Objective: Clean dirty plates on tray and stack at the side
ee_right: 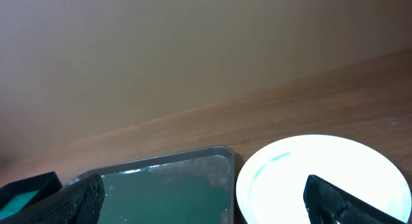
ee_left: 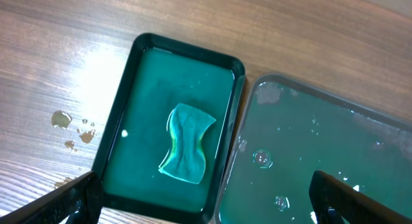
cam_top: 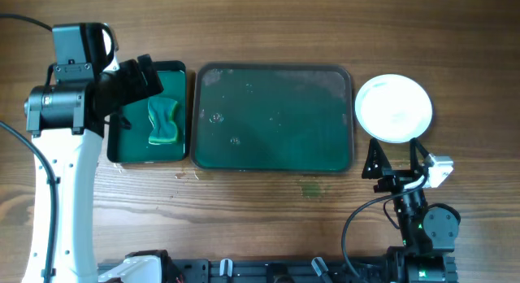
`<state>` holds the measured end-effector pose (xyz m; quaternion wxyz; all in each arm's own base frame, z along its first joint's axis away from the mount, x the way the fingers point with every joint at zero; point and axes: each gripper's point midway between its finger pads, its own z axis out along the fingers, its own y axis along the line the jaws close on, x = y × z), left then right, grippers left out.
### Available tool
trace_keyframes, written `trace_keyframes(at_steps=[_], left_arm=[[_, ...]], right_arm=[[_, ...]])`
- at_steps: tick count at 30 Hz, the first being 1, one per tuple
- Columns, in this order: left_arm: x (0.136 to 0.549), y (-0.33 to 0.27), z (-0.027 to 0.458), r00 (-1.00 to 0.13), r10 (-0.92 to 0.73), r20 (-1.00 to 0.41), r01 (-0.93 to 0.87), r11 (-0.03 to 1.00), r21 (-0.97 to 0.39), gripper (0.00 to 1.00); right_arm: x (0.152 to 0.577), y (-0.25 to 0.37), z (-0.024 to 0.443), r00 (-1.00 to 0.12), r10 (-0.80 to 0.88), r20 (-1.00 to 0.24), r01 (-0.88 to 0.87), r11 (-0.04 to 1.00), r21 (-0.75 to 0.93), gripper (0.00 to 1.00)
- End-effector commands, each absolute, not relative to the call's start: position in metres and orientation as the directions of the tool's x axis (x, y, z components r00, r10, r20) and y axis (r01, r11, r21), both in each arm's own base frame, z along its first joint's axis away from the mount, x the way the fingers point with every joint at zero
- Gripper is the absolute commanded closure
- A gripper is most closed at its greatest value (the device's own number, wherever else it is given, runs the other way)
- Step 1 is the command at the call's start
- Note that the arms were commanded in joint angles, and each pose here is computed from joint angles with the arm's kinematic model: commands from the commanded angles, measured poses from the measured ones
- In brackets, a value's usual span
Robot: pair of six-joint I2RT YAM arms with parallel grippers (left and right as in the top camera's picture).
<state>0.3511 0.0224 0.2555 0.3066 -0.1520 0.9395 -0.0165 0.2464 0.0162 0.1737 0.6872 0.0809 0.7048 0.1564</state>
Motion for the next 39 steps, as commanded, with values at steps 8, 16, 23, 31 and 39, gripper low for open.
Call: trace_keyframes(at_steps=[8, 16, 23, 31, 39], left_arm=[[0.261, 0.018, 0.230, -0.747, -0.293, -0.597, -0.270, 0.954, -0.130, 0.00], [0.200, 0.025, 0.214, -0.703, -0.279, -0.655, -0.281, 0.954, -0.104, 0.00], [0.210, 0.021, 0.236, -0.498, -0.266, -0.825, -0.224, 0.959, -0.175, 0.00], [0.236, 0.000, 0.224, -0.152, -0.232, -0.961, -0.033, 0.973, -0.229, 0.00], [0.245, 0.004, 0.206, 0.020, -0.229, -0.973, -0.011, 0.973, -0.229, 0.00]], right_arm=[[0.247, 0.013, 0.175, -0.031, 0.339, -0.940, -0.085, 0.936, 0.340, 0.00], [0.247, 0.013, 0.175, -0.031, 0.339, -0.940, -0.085, 0.936, 0.340, 0.00], [0.247, 0.013, 0.175, -0.031, 0.339, -0.940, -0.085, 0.936, 0.341, 0.00], [0.247, 0.013, 0.175, -0.031, 0.339, -0.940, -0.085, 0.936, 0.341, 0.00], [0.247, 0.013, 0.175, -0.031, 0.339, -0.940, -0.085, 0.936, 0.340, 0.00]])
